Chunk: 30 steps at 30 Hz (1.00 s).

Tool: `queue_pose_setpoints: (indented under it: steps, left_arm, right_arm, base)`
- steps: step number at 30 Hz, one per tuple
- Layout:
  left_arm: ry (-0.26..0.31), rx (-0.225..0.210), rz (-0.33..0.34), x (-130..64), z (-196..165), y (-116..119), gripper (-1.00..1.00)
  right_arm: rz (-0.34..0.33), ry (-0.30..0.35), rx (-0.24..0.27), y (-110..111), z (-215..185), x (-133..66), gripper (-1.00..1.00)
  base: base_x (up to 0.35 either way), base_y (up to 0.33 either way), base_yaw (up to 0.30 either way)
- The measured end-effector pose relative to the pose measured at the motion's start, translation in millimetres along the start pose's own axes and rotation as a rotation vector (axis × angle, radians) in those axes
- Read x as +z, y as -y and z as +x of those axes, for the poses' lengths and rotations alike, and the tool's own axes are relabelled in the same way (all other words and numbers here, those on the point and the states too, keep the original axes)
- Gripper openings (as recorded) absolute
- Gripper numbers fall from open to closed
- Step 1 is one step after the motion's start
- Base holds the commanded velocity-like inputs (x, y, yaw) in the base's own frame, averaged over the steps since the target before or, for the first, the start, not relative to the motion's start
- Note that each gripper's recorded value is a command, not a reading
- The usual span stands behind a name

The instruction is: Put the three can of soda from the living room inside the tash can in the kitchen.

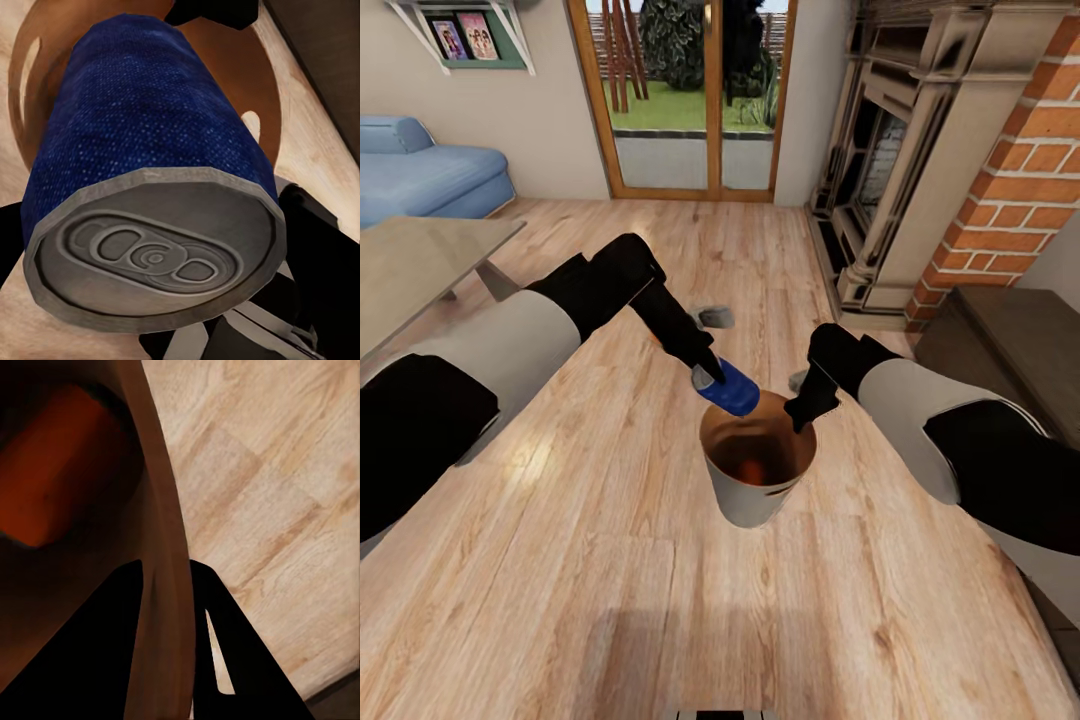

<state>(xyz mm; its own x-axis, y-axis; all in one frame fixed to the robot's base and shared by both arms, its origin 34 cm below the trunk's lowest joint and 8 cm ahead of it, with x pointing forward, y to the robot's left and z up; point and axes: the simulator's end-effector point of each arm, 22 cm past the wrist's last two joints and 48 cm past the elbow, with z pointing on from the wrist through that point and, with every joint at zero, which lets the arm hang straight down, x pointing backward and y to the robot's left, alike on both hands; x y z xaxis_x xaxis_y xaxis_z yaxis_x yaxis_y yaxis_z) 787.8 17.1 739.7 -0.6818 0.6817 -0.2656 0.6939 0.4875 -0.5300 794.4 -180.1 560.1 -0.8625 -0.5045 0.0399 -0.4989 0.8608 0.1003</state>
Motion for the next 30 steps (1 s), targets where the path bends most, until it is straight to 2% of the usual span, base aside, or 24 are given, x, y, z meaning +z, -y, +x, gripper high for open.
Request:
queue_pose_setpoints:
  steps: [2, 7, 10, 11, 15, 16, 19, 20, 21, 22, 26, 30]
  left_arm:
    - [-0.001, 0.002, 0.001, 0.8, -0.3, 1.0, -1.0]
    - [-0.006, 0.017, 0.012, 6.9, -4.2, 9.7, -1.0]
    - [-0.014, 0.023, 0.017, 11.8, -4.5, 13.4, -1.0]
    - [-0.038, 0.016, 0.026, 25.4, 4.2, 12.9, -1.0]
    - [-0.094, 0.006, 0.01, 44.7, 23.2, 5.2, -1.0]
    - [-0.132, 0.002, -0.01, 55.2, 35.1, -1.2, -1.0]
    - [-0.189, -0.006, -0.032, 74.3, 55.7, -9.2, -1.0]
    - [-0.223, -0.012, -0.039, 87.3, 69.2, -12.8, -1.0]
    - [-0.226, -0.009, -0.026, 93.7, 72.2, -10.0, -1.0]
    - [-0.244, 0.024, -0.044, 100.7, 75.5, -7.9, -1.0]
    - [-0.276, 0.036, -0.053, 113.4, 87.5, -8.7, -1.0]
    - [-0.287, 0.038, -0.055, 118.0, 92.0, -8.8, -1.0]
  right_arm:
    - [-0.023, 0.017, 0.006, -7.5, -5.6, -2.2, -1.0]
    - [0.001, 0.034, -0.032, -13.6, -16.3, -7.6, -1.0]
    - [-0.003, 0.04, -0.039, -18.3, -19.8, -8.8, -1.0]
    - [-0.006, 0.043, -0.041, -21.1, -21.6, -9.1, -1.0]
    - [-0.017, 0.048, -0.037, -24.3, -22.9, -9.6, -1.0]
    - [-0.011, 0.046, -0.04, -23.3, -22.7, -9.4, -1.0]
    - [0.002, 0.042, -0.048, -20.6, -22.0, -9.4, -1.0]
    - [0.002, 0.042, -0.05, -21.0, -22.1, -9.1, -1.0]
    - [0.007, 0.037, -0.052, -20.1, -20.7, -8.1, -1.0]
    - [0.011, 0.034, -0.054, -19.7, -19.7, -7.0, -1.0]
    - [-0.019, 0.02, -0.044, -28.2, -12.0, 5.6, -1.0]
    - [-0.017, 0.018, -0.052, -30.1, -10.8, 9.0, -1.0]
  base:
    - [0.0, 0.0, 0.0]
    - [0.0, 0.0, 0.0]
    - [0.0, 0.0, 0.0]
    - [0.0, 0.0, 0.0]
    - [0.0, 0.0, 0.0]
    - [0.0, 0.0, 0.0]
    - [0.0, 0.0, 0.0]
    - [0.0, 0.0, 0.0]
    - [0.0, 0.0, 0.0]
    - [0.0, 0.0, 0.0]
    - [0.0, 0.0, 0.0]
    - [0.0, 0.0, 0.0]
